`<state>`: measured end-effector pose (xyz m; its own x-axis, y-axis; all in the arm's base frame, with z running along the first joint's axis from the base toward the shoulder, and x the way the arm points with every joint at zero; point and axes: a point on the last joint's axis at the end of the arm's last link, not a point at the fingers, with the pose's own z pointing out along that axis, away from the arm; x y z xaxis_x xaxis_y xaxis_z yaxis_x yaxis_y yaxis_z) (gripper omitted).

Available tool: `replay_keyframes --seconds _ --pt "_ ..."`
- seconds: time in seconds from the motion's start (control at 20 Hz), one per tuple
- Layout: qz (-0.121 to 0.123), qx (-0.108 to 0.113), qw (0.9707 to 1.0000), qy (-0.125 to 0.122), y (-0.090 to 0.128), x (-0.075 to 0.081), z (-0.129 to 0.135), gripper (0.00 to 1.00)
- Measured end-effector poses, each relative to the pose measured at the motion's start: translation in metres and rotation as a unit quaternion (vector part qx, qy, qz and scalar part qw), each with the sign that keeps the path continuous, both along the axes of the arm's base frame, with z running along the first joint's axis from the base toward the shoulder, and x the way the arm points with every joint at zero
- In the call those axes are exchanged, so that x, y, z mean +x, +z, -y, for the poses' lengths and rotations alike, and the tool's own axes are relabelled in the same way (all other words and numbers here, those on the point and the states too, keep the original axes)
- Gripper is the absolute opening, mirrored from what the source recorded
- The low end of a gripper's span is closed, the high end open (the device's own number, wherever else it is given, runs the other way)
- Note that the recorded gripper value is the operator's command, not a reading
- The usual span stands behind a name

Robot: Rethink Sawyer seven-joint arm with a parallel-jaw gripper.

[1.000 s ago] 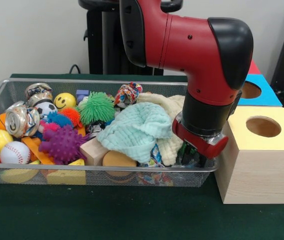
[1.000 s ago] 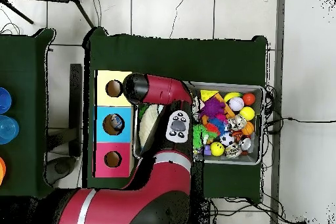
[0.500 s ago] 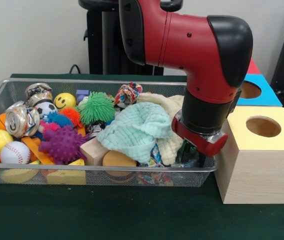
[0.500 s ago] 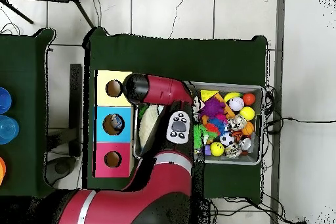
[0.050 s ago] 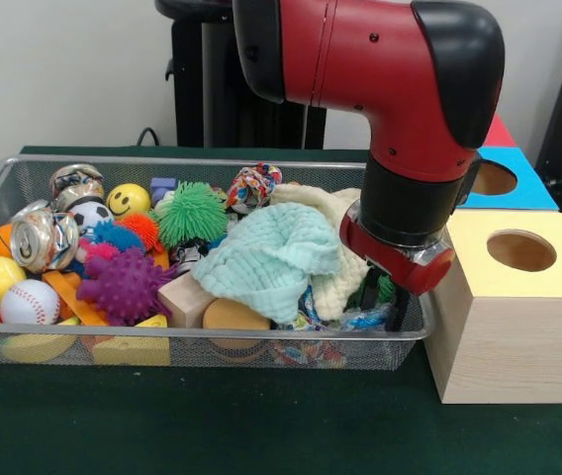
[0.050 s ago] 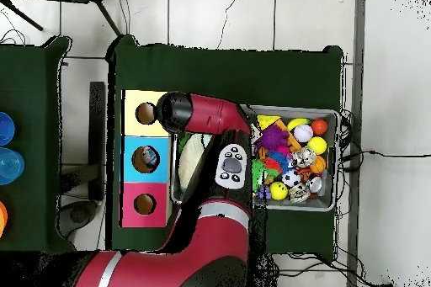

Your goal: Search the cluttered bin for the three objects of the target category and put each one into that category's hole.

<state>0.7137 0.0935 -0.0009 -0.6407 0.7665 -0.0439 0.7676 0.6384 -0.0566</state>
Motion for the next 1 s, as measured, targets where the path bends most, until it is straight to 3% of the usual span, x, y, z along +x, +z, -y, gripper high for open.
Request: replay_keyframes --seconds 1.0 --pt "0.018 0.005 0.9998 -0.004 0.057 0.011 0.0 0.0"
